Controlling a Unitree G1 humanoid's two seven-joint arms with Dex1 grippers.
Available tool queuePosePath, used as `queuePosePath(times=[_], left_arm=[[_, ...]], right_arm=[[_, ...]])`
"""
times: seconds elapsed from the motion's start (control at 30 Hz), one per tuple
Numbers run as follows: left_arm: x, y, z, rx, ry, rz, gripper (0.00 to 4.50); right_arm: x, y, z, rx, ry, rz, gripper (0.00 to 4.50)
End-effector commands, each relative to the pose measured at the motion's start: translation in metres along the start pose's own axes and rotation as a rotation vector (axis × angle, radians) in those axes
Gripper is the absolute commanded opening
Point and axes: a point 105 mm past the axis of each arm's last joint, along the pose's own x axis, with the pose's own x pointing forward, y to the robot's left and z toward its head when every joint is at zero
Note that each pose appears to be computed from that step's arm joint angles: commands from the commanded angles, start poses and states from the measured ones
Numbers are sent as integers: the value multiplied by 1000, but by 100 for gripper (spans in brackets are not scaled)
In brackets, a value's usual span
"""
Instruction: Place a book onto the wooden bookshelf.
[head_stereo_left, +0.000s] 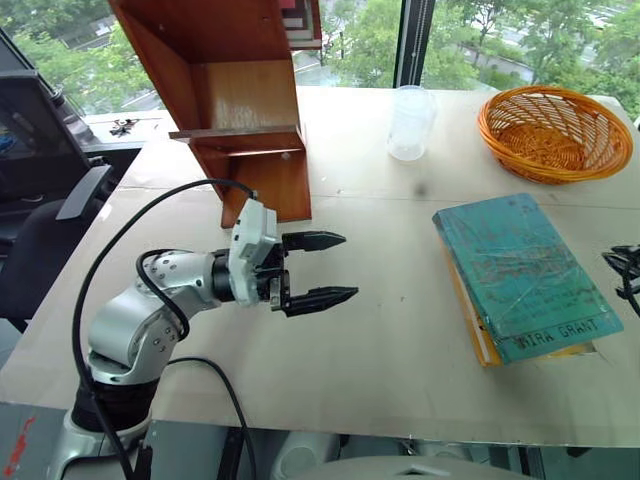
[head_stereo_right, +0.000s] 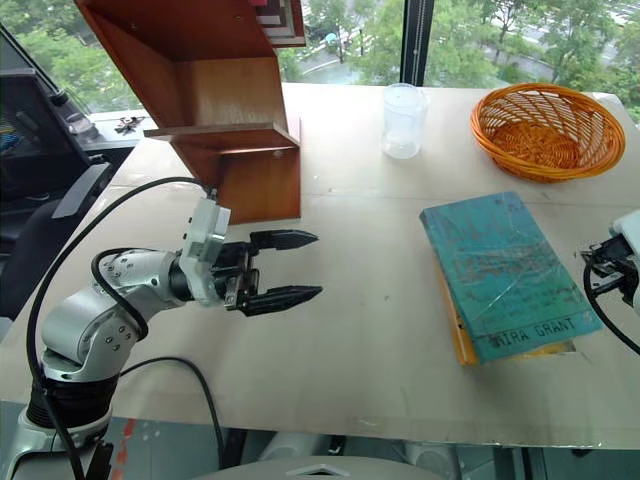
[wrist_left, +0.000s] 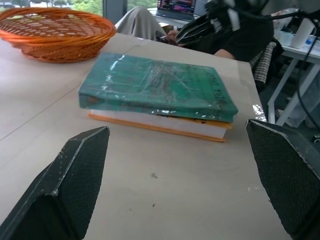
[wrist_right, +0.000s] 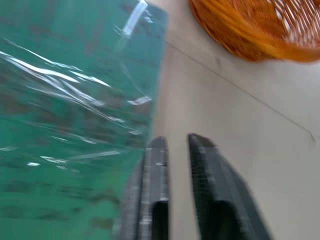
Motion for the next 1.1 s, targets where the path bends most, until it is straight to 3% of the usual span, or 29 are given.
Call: queuePosePath(times=[0.03, 0.37, 0.67, 0.83, 0.97, 1.03, 1.1], left_arm=[[4, -14, 7, 34, -7, -70, 450], [1, -21, 20, 26, -45, -84, 450], [-3, -19, 14, 16, -15, -42, 450], [-7, -15, 9, -7, 7, -17, 450], [-5, -5, -2, -1, 52, 51, 450], [-1, 2, -15, -48, 92, 98, 450], [6, 7, -26, -161, 112, 118, 450]], right_arm=[[6, -16, 4, -39, 26, -57, 4], [37, 6, -2, -53, 73, 90, 4], [35, 41, 12, -65, 15, 237, 4], [34, 47, 19, -67, -11, 235, 4], [34, 32, 16, -88, -45, 122, 4], [16, 22, 13, 18, -144, 146, 4], [-15, 13, 9, 77, -236, 168, 56]])
